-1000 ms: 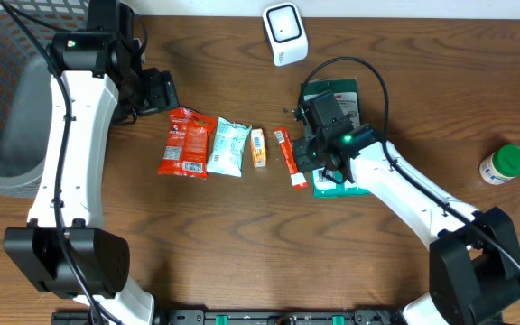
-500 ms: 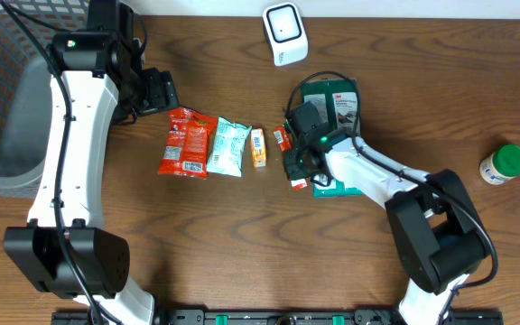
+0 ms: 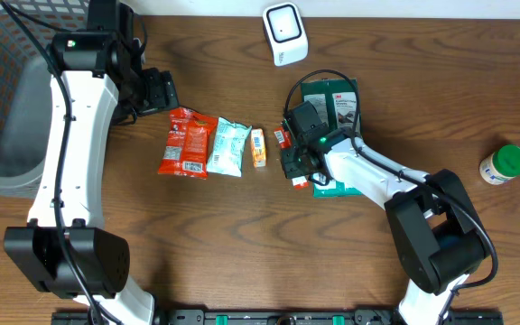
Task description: Scan the item barcode
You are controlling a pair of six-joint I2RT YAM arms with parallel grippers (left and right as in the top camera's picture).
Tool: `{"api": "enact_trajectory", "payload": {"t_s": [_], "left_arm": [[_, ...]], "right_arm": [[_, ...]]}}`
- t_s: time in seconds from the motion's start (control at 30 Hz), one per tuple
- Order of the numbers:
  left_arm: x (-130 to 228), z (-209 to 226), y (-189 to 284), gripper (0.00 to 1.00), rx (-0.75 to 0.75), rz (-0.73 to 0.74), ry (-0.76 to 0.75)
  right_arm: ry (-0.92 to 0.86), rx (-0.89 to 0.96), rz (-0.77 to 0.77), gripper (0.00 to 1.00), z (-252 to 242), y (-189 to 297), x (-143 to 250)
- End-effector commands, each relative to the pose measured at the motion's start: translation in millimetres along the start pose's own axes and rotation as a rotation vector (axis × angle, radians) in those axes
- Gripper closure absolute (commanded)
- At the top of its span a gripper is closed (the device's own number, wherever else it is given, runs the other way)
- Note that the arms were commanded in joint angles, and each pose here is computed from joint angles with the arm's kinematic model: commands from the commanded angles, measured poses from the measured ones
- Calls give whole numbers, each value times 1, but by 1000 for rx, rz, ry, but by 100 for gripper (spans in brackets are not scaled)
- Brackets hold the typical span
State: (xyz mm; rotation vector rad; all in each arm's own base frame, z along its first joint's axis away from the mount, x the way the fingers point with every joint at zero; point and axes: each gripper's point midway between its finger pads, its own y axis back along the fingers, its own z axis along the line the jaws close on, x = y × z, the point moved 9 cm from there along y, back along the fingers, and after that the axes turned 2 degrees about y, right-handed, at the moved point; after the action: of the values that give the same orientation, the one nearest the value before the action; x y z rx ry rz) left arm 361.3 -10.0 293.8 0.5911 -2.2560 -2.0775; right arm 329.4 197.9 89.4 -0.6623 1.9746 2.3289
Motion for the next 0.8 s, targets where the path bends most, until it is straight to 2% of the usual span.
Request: {"api": "enact_trajectory", "payload": {"t_s": [0.0, 0.23, 0.43, 0.77], "left_arm": [[0, 2, -1, 11, -17, 0, 0], [0, 2, -1, 11, -18, 0, 0], [0, 2, -1, 11, -18, 0, 0], [0, 2, -1, 11, -17, 0, 0]], "right_arm": [[-2, 18, -6, 62, 1, -3, 0], [-26, -103, -10, 62, 2, 5, -9], [-8, -93, -12, 61, -6, 6, -10], [-39, -76, -27, 67, -19, 6, -14]]}}
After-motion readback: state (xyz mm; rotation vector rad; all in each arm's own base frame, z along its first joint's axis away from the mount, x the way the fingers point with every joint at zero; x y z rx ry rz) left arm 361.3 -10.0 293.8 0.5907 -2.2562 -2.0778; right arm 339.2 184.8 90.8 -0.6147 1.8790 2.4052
